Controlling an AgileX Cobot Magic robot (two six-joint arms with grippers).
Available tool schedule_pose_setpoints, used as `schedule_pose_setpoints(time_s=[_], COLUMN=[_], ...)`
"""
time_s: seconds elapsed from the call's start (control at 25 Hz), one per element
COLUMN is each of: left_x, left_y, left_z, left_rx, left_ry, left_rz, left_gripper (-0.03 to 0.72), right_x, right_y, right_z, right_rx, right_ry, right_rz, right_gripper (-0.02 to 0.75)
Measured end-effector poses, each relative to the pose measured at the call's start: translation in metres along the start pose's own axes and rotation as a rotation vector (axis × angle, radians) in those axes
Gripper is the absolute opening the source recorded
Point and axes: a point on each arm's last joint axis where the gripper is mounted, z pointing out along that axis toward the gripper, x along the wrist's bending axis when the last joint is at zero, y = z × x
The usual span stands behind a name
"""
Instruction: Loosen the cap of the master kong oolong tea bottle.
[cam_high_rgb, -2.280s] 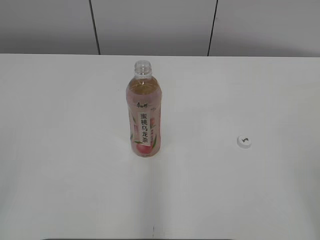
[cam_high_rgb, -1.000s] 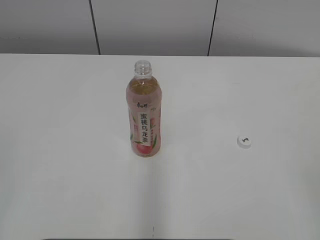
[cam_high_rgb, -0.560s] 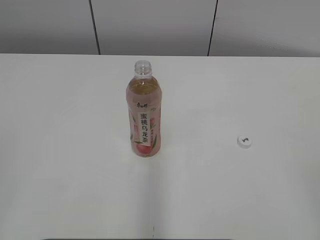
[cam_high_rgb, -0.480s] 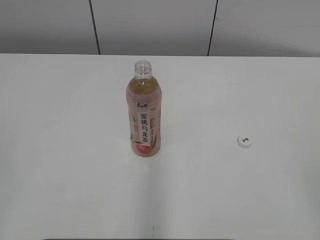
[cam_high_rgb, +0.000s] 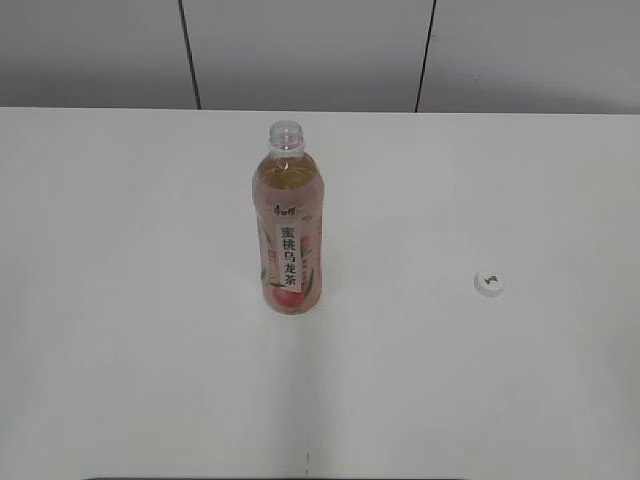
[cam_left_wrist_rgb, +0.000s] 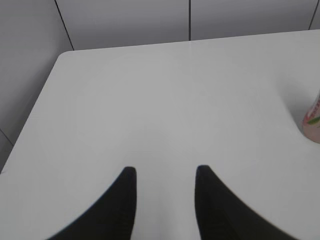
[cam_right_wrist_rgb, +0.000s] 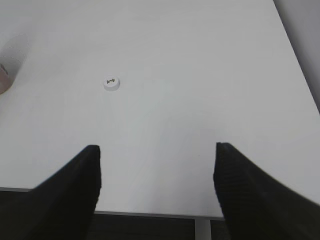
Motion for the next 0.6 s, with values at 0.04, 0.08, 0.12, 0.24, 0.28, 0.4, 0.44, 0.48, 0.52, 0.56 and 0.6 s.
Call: schedule_pose_setpoints(time_s=[0.04, 0.08, 0.12, 0.24, 0.28, 0.4, 0.44, 0.48, 0.52, 0.56, 0.6], left_x=[0.0000, 0.0000, 0.0000, 0.0000, 0.0000, 0.0000, 0.0000, 0.0000, 0.0000, 0.0000, 0.0000], left_y=[0.0000, 0.0000, 0.0000, 0.0000, 0.0000, 0.0000, 0.0000, 0.0000, 0.0000, 0.0000, 0.0000], left_z=[0.0000, 0.0000, 0.0000, 0.0000, 0.0000, 0.0000, 0.0000, 0.0000, 0.0000, 0.0000, 0.0000], left_rx=[0.000, 0.000, 0.000, 0.000, 0.000, 0.000, 0.000, 0.000, 0.000, 0.000, 0.000], left_ry=[0.000, 0.000, 0.000, 0.000, 0.000, 0.000, 0.000, 0.000, 0.000, 0.000, 0.000], left_rz=[0.000, 0.000, 0.000, 0.000, 0.000, 0.000, 0.000, 0.000, 0.000, 0.000, 0.000], left_gripper=[0.244, 0.244, 0.244, 0.243, 0.243, 0.241, 0.241, 0.241, 0.241, 0.241, 0.241], right_x=[0.0000, 0.0000, 0.0000, 0.0000, 0.0000, 0.0000, 0.0000, 0.0000, 0.0000, 0.0000, 0.0000], right_y=[0.0000, 0.0000, 0.0000, 0.0000, 0.0000, 0.0000, 0.0000, 0.0000, 0.0000, 0.0000, 0.0000], right_z=[0.0000, 0.0000, 0.0000, 0.0000, 0.0000, 0.0000, 0.0000, 0.0000, 0.0000, 0.0000, 0.0000], right_rx=[0.000, 0.000, 0.000, 0.000, 0.000, 0.000, 0.000, 0.000, 0.000, 0.000, 0.000], right_ry=[0.000, 0.000, 0.000, 0.000, 0.000, 0.000, 0.000, 0.000, 0.000, 0.000, 0.000], right_rz=[0.000, 0.000, 0.000, 0.000, 0.000, 0.000, 0.000, 0.000, 0.000, 0.000, 0.000], right_gripper=[0.533, 0.533, 0.533, 0.533, 0.533, 0.533, 0.533, 0.533, 0.533, 0.533, 0.533])
